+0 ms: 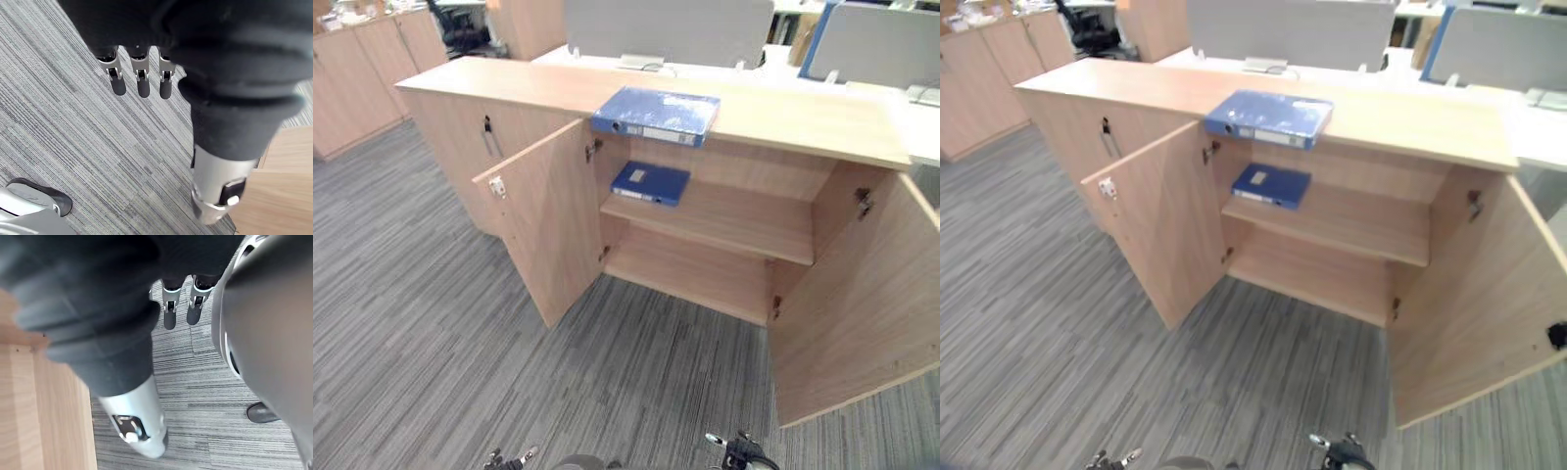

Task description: Walk over to the cabinet, pick up the folder, carry it to the office cabinet, place the folder inside the office cabinet, then close the office cabinet door

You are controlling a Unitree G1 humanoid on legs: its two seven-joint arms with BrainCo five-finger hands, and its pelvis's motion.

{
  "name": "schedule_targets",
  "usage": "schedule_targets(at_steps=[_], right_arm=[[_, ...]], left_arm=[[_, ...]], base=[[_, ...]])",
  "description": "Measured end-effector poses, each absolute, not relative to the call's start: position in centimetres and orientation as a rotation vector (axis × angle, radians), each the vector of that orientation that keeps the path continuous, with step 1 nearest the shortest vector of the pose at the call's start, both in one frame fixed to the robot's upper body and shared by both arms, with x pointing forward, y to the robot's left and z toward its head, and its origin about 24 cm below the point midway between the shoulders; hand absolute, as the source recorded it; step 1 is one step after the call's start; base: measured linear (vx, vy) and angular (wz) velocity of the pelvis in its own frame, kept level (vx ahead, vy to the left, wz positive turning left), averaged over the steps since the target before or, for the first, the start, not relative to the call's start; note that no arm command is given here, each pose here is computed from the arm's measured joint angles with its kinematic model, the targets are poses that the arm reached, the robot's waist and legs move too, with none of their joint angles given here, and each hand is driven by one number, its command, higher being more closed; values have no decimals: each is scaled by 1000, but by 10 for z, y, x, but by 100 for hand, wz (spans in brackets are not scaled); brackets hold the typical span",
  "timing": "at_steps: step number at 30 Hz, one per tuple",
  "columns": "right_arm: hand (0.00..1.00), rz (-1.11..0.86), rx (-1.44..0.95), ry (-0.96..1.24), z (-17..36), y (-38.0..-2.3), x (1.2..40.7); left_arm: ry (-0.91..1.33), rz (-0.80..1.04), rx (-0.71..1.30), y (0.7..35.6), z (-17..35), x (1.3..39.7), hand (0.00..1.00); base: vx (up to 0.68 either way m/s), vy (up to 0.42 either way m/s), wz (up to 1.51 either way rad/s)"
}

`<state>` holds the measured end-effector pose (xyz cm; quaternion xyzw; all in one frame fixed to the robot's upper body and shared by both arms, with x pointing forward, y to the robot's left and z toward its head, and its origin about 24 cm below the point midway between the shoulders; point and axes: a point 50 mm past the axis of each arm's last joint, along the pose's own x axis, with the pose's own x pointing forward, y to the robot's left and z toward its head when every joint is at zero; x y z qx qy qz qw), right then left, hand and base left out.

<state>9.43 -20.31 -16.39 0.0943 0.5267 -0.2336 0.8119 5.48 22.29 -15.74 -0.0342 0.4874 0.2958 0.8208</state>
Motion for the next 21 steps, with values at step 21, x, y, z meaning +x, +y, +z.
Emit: schedule_targets(at_steps=[21], right_arm=[[0, -467, 189, 1117, -164, -196, 96]], left_arm=[[1037, 639, -123, 224, -157, 52, 0]], base=[[142, -129, -1]])
